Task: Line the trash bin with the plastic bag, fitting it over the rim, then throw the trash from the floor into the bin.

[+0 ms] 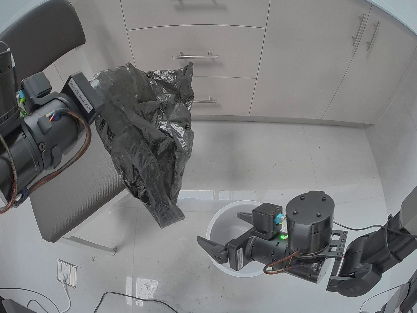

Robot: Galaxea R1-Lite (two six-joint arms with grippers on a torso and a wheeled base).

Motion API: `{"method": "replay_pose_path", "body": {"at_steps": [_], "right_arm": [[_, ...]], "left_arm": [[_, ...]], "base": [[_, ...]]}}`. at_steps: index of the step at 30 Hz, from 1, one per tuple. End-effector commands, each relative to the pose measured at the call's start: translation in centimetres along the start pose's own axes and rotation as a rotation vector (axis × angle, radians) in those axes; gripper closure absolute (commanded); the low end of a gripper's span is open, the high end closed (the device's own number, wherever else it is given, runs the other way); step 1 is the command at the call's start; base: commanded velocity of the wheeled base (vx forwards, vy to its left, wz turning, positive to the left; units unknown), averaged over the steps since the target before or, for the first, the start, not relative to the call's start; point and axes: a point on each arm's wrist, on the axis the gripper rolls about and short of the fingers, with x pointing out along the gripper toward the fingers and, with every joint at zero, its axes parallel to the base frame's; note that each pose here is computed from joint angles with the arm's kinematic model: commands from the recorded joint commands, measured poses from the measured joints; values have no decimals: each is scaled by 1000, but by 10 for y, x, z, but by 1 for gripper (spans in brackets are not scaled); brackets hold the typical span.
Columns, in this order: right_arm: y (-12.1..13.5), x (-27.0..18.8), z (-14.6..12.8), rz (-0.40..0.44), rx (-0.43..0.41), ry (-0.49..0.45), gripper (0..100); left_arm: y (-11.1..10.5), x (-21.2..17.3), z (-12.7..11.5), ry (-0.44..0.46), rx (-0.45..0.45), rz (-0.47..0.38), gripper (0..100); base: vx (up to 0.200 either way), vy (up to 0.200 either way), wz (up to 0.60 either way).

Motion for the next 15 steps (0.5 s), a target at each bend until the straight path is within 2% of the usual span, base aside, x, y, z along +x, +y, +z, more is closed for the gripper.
{"method": "replay_pose_path", "body": {"at_steps": [1,2,4,6,10,15], "right_arm": [[9,17,-3,-22,-11,-1,0],[15,29,0,-78,-11,-31,0],[15,29,-1,-81,-12,-30,0],[28,40,-3,-106,-21,-32,0],[34,49,-7,-148,-25,-22,0],[33,73,-15,-246,7,-37,0]], "left_arm": [[-12,5,-7,29,2,-15,100],[-14,10,-11,27,11,16,100],[-14,10,-11,26,11,18,100],[-15,15,-18,16,22,60,100],[-15,16,-18,8,25,73,100],[-16,14,-16,-5,20,76,100]], "base": [[0,0,0],[0,0,0],[0,0,0],[0,0,0],[0,0,0],[0,0,0]]}}
